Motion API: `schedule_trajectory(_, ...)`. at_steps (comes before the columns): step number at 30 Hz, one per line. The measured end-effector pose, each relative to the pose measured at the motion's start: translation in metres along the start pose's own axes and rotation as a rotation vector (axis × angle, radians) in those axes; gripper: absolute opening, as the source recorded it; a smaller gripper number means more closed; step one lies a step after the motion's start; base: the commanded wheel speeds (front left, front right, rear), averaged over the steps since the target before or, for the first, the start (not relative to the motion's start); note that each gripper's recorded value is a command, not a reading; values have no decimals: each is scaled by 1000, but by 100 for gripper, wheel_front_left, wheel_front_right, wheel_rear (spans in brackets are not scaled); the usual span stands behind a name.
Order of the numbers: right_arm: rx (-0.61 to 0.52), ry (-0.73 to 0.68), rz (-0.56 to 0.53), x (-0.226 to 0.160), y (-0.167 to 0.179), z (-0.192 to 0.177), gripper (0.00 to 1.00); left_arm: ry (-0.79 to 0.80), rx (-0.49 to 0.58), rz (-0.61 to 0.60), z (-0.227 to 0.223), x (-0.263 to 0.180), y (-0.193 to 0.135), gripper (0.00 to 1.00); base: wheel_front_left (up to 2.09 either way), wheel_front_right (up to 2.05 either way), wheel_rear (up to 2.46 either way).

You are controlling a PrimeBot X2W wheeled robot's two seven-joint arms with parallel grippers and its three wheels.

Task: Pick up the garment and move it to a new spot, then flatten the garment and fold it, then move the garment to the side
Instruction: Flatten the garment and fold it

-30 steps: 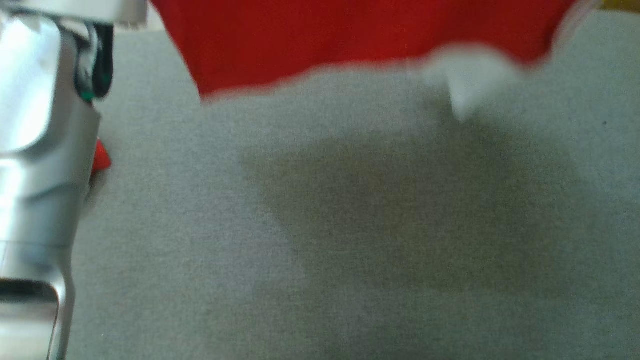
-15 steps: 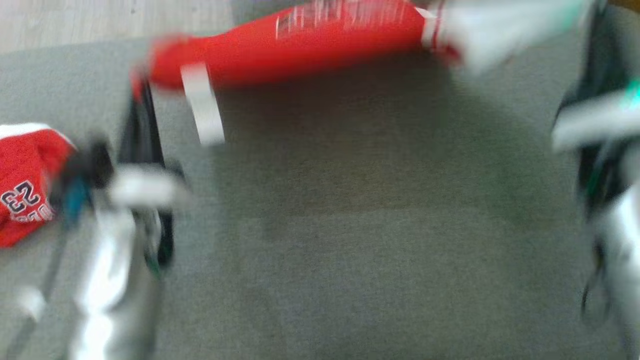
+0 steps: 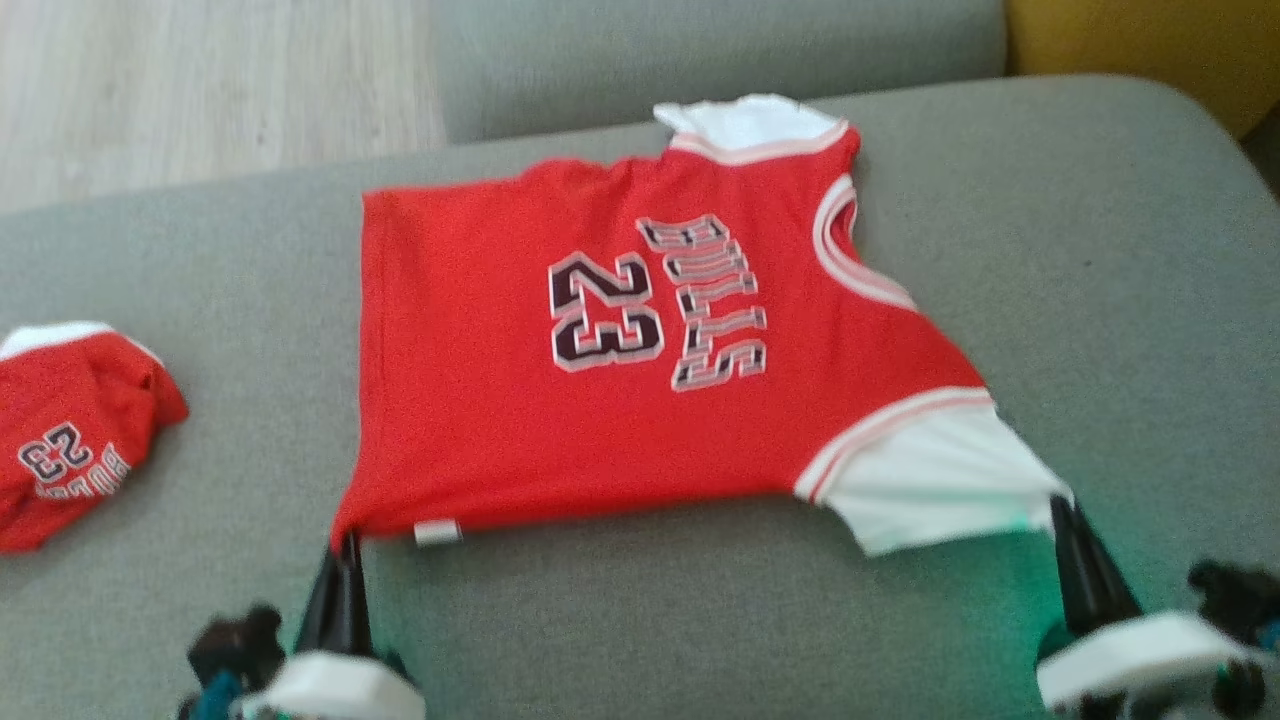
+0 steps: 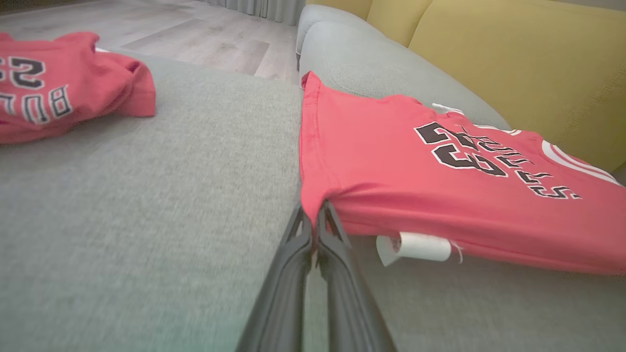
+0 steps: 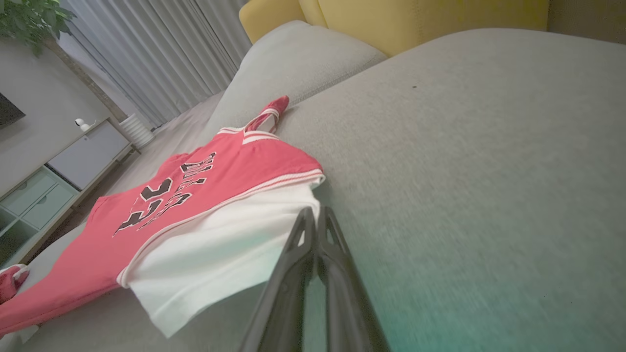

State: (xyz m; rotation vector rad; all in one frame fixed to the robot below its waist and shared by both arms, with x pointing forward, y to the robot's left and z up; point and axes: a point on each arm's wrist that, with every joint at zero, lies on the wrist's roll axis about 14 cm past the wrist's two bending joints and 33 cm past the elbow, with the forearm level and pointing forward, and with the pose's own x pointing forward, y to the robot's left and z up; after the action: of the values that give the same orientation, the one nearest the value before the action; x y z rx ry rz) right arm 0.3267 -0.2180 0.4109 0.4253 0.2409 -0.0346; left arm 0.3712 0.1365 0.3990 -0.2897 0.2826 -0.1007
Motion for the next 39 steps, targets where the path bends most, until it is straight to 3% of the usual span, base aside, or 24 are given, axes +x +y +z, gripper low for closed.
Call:
schedule_trajectory(6,26,12,-35,-31,-11,-13,0,28,-37,-9,-18,-29,-5,0,0,0,0)
schedule_trajectory(11,31,-28,-19,-25,-6,1,0,8,-44,-24,-12,-30,-10,0,0,0,0)
schedule_trajectory(20,16,-99,81,47,29,46,0,-39,-14,-64,14,11,-21,0,0,0,0)
schedule_trajectory(32,-53,-20,109,120,46,42,0,4,13,-35,14,60,-15,0,0,0,0)
schedule_trajectory(38,-128,-2,125,138,53,37,0,5,22,-8,17,69,-8,0,0,0,0)
schedule_trajectory(39,-141,2,120,139,51,36,45,5,23,-8,16,69,-8,0,0,0,0)
